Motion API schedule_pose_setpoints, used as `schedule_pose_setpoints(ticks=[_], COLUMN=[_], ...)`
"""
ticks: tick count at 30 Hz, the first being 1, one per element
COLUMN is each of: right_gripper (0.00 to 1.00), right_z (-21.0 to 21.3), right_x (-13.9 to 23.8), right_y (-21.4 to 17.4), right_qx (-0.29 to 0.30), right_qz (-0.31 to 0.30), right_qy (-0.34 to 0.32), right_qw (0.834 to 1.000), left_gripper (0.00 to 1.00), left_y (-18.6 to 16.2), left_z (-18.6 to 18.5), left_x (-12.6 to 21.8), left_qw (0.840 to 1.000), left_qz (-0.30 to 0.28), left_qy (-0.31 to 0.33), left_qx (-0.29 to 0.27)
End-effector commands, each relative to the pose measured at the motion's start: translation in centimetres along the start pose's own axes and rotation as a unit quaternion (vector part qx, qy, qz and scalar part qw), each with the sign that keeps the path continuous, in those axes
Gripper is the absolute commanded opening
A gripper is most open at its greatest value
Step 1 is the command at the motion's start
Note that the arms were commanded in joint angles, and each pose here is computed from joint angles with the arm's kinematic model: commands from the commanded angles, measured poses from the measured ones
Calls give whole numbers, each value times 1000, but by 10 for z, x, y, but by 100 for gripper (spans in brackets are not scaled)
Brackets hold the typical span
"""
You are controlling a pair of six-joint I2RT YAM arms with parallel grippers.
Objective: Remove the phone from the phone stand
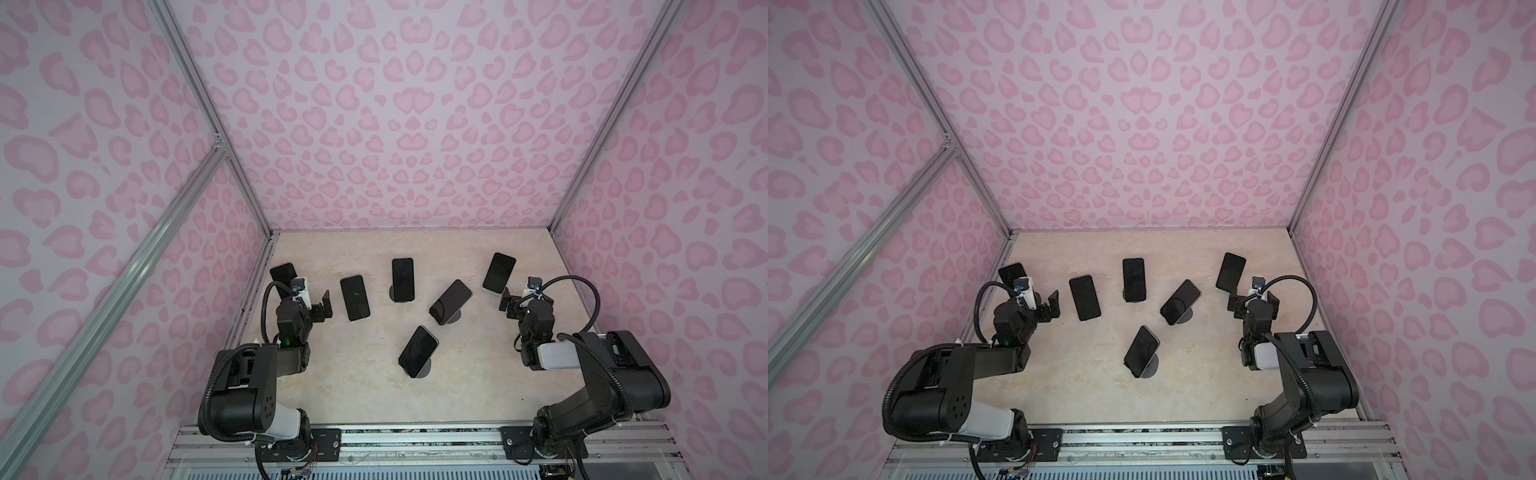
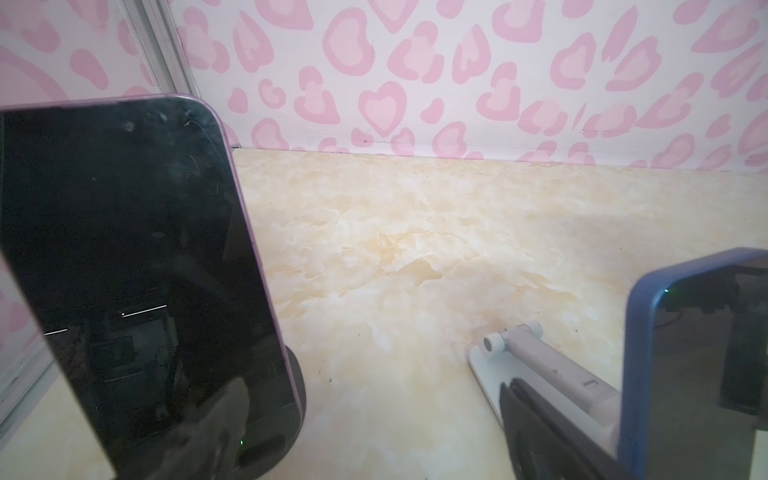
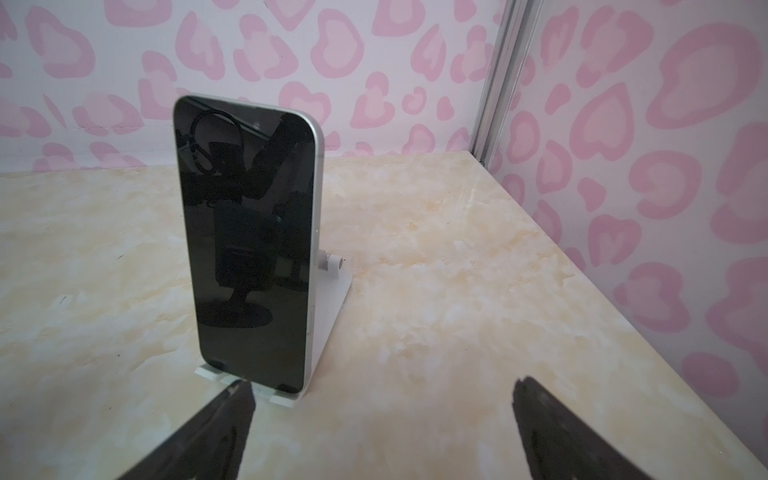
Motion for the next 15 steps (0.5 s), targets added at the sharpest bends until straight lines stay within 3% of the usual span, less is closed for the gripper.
schedule_pose_setpoints(ticks=[1, 15], right_gripper=[100, 100], right_z=[0, 0], right_x=[-1, -1], right_y=[1, 1], right_qx=[3, 4], right_qz=[1, 1], right_qy=[-3, -2], right_qw=[1000, 1000], left_gripper=[98, 98], left_y=[5, 5], left_z=[-1, -1], left_x=[0, 0], left_qw=[1000, 1000], left_qz=[-15, -17], left_qy=[-1, 0], left_qx=[-2, -2])
Point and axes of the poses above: each gripper's point midway between its finger pads, its own x axis back along the fingers, its own z axis along the line the jaws close on, y = z × x, the point moved 10 cm from there along x, back along the fingers, and after that the axes turned 15 degrees about x, right-handed, at the moved point
